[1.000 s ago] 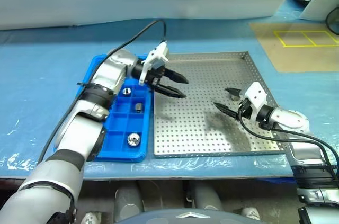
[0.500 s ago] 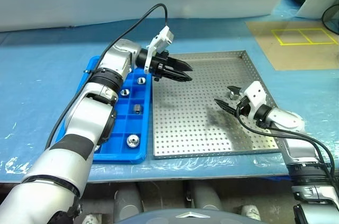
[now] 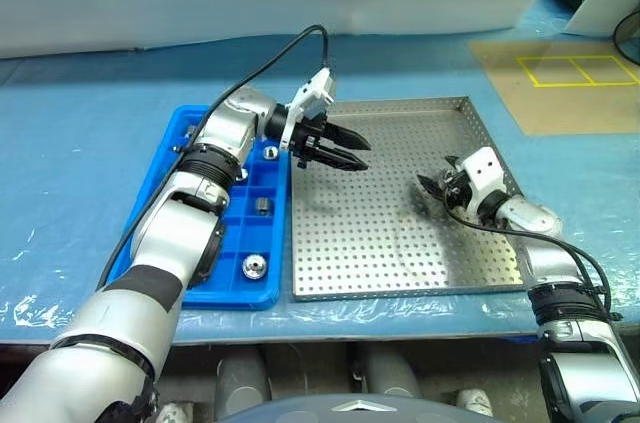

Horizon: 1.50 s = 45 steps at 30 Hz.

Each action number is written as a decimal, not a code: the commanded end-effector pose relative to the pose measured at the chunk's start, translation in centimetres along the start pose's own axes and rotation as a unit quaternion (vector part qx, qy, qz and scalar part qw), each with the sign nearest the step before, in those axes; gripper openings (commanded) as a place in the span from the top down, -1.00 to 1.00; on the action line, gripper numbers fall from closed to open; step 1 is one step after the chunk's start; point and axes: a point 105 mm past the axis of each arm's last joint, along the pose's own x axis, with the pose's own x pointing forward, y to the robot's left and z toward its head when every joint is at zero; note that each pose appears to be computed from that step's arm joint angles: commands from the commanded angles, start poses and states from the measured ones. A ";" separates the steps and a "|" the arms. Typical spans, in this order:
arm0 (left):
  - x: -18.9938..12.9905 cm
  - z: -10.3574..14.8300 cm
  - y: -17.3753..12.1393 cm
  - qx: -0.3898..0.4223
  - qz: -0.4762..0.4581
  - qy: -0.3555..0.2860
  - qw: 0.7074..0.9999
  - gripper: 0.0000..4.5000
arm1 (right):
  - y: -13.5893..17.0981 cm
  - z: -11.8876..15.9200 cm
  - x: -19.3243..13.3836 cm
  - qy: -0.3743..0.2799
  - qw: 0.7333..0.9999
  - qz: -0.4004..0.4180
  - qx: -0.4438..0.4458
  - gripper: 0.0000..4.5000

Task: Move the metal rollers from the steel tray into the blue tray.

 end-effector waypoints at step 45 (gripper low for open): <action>-15.7 2.9 -5.9 -0.021 0.257 0.031 0.966 -1.00 | 20.4 17.8 6.4 -0.238 0.864 0.432 -0.098 0.27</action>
